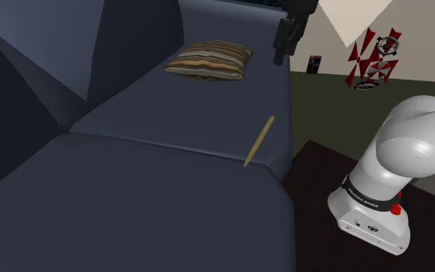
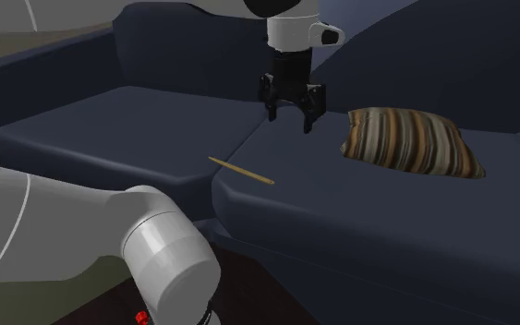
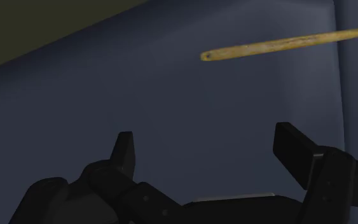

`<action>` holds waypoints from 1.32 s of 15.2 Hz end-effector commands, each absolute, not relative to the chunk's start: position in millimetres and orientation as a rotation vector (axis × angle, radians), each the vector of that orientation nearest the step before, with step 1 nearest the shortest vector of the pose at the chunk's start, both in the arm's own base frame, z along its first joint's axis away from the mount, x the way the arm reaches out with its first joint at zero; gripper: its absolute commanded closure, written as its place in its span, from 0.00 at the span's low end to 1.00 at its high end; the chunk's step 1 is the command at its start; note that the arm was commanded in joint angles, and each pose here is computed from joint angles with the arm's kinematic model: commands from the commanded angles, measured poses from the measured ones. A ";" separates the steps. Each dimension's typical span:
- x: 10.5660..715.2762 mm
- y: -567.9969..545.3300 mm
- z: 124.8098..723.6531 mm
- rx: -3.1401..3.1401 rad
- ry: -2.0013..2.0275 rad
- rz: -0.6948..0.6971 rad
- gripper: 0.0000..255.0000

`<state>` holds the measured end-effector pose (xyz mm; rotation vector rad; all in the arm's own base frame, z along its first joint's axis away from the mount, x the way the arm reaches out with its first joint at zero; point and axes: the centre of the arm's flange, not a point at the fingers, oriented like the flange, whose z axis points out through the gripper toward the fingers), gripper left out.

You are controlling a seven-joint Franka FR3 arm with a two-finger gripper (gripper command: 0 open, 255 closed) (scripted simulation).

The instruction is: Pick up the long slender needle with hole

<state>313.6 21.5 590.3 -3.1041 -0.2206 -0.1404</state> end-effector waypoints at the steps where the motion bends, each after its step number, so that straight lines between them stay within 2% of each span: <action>1: 313.6 21.5 590.3 -3.104 -0.221 -0.140 0.00; 8: 285.7 80.6 528.6 -3.018 0.860 -0.018 0.00; 15: 297.5 145.7 467.9 -2.560 1.852 0.109 0.00; 20: 301.1 151.8 440.3 -2.491 1.946 0.122 0.00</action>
